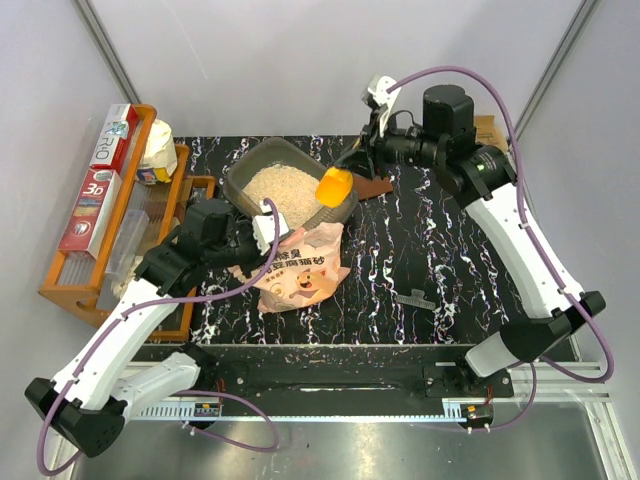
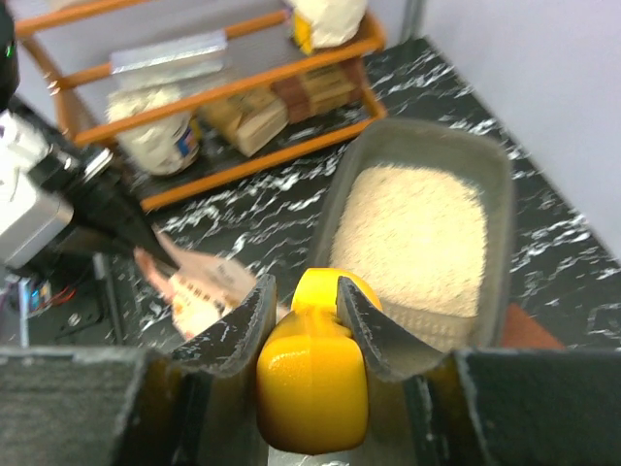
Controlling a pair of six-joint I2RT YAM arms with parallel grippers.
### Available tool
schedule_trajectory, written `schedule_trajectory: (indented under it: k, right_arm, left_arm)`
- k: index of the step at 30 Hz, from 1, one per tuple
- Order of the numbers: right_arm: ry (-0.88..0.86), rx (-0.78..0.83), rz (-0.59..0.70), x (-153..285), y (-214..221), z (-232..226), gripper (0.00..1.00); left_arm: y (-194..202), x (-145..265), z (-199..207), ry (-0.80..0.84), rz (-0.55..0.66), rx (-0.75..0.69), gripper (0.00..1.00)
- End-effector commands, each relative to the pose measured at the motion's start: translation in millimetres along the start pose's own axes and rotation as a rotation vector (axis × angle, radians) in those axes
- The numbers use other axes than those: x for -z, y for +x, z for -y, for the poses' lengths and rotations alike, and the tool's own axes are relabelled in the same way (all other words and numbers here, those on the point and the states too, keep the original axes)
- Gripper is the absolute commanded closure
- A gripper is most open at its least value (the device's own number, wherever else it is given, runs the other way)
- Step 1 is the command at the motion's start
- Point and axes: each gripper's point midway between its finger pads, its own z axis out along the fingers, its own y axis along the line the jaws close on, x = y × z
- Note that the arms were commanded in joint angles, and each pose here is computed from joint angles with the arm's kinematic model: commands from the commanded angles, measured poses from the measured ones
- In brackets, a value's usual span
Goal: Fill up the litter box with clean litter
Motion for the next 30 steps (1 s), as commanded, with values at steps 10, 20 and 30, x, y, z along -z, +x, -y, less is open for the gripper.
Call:
schedule_trajectory:
  k: [10,20,30]
  right_arm:
    - [-0.266,-0.105,-0.176,-38.4,80.6,-36.8,1.00]
    - [0.328,-0.358,-0.222,-50.8,104.8,14.8,1.00]
    - [0.277,-0.425,-0.326,-49.5,164.3,-9.4,1.00]
  left_arm:
    - [-46.6,14.0,-21.0,-0.070,0.156,-0.022,1.00]
    - [-68.4,18.9,-27.5,-0.085,0.207,0.000,1.00]
    - [-90.7,15.4,-32.0,-0.079,0.254,0.021,1.00]
